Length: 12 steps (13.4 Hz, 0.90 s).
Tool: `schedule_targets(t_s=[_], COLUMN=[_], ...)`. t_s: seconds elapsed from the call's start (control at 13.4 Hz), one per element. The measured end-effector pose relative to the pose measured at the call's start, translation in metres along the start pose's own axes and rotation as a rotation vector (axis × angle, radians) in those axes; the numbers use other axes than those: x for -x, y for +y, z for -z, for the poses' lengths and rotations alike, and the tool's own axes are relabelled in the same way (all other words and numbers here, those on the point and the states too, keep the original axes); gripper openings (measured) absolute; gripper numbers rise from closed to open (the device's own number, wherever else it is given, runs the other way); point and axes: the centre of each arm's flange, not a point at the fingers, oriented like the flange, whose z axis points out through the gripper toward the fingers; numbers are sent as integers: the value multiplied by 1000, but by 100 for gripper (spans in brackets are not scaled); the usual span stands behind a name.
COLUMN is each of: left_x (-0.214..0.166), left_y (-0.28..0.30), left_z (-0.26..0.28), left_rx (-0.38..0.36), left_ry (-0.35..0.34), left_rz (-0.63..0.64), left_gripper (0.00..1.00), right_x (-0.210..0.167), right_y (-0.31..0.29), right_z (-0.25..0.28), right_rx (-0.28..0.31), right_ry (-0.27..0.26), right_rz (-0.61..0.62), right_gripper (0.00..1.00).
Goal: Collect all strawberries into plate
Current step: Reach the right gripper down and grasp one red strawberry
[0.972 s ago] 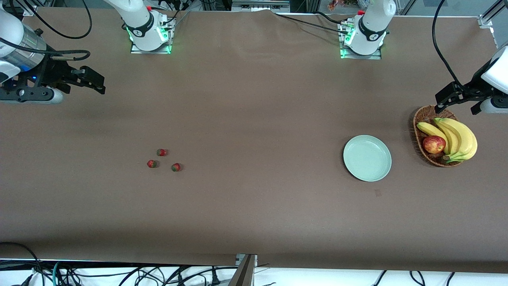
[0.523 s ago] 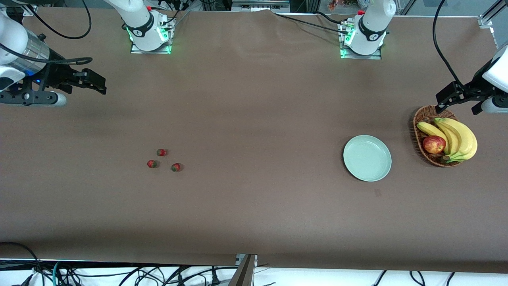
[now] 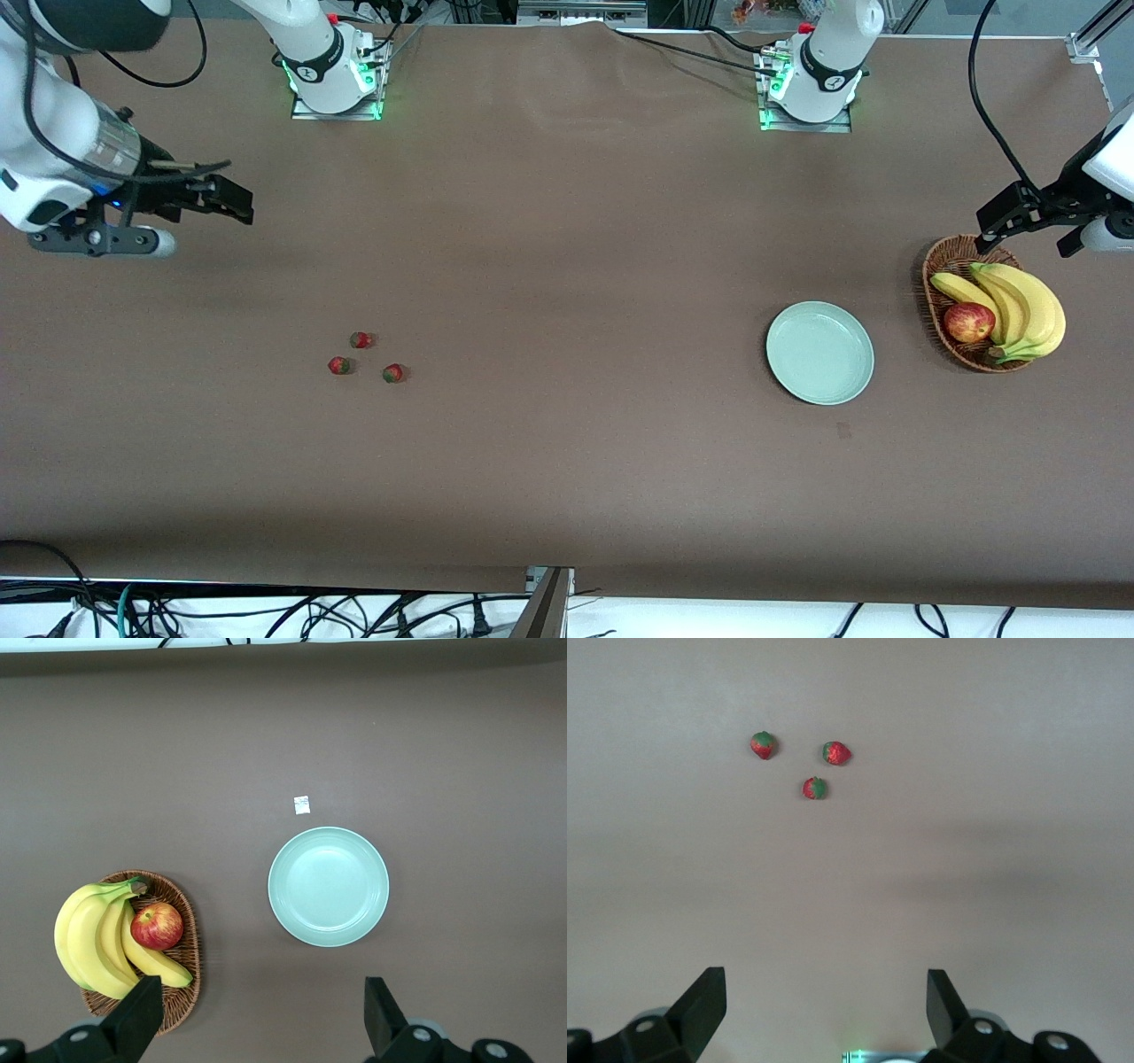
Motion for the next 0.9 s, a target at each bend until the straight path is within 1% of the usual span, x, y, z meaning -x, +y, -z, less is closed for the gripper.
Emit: schedule_targets(t_s=[0.15,0.3,0.52,0.75,0.9], left_x=[0,0,0,0,0], left_y=[1,1,1,1,1], left_z=[0,0,0,0,0], left_rx=[0,0,0,0,0], left_ry=[0,0,0,0,0], left_rz=[-1,-1,-2,-2,-2], left_gripper=[100,100,100,100,100], right_x=[-10,-22,-45,-71,-80], right_y=[1,1,-1,-5,-8], right_z=[-47,-108,-195,-266,-305], right_rx=[0,2,9,-11,-13], right_ry=[6,15,10,30,41], right_rz=[-5,-10,-20,-59,-69], right_gripper=[100,100,100,99,99])
